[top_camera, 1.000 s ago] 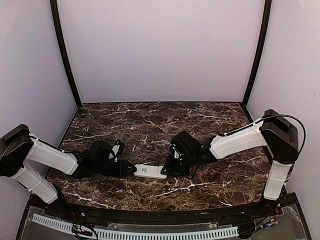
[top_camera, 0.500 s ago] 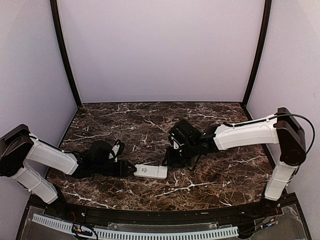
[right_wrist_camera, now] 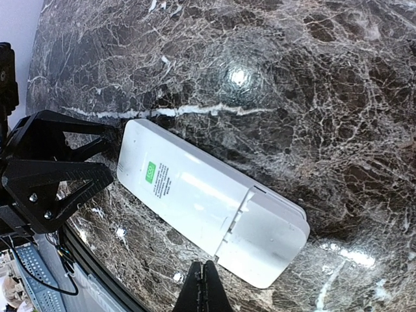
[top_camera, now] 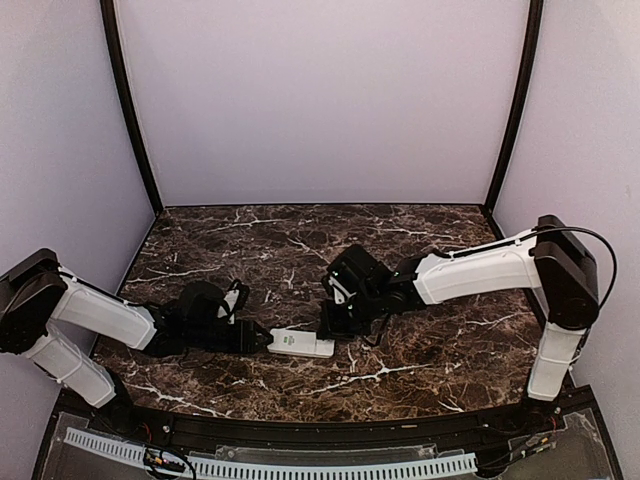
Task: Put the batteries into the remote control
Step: Load the battery cover onto the remote control without the battery cover, then press the battery cover on the remote control.
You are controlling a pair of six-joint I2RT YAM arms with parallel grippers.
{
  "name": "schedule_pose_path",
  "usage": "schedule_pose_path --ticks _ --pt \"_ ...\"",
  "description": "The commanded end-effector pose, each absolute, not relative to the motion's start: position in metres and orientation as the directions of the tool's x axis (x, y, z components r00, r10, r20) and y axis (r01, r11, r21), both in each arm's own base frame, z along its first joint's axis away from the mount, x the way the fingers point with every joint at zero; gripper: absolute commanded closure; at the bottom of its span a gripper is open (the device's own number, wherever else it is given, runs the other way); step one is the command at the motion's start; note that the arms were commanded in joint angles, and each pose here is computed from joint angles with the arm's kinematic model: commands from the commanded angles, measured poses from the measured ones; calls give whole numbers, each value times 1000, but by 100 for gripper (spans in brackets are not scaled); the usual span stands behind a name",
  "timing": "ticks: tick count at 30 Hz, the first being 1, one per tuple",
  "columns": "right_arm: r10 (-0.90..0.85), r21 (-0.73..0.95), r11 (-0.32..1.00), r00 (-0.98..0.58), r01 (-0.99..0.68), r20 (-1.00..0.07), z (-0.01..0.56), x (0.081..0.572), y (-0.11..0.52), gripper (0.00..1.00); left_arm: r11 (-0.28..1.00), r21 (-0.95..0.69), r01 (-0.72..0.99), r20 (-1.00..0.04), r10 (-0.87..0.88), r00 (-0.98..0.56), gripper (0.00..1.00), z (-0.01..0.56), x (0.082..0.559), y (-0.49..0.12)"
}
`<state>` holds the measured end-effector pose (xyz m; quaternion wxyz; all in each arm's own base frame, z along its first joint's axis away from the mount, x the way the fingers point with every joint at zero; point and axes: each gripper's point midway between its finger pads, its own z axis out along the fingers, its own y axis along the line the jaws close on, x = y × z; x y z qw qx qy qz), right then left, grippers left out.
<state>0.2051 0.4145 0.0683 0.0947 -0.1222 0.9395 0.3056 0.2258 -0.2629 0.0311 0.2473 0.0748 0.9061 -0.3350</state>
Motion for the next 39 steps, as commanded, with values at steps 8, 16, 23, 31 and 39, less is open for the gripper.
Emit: schedule_pose_path --ticks 8,16,23,31,39 --pt "-143 543 790 -947 -283 -287 71 215 414 100 776 -556 296 -476 -5 -880 47 24 216 -257" --pt "-127 524 822 -969 -222 -212 22 218 402 100 778 -555 295 -473 -4 -881 47 22 216 -257" --pt "-114 528 827 -977 -194 -180 7 213 396 100 779 -554 295 -474 -3 -881 47 22 216 -257" --pt "-147 577 773 -959 -264 -242 52 217 414 100 781 -553 291 -472 -5 -882 47 21 216 -256" --pt "-64 465 862 -953 -202 -296 78 222 375 100 784 -551 286 -471 -9 -882 47 22 216 -255"
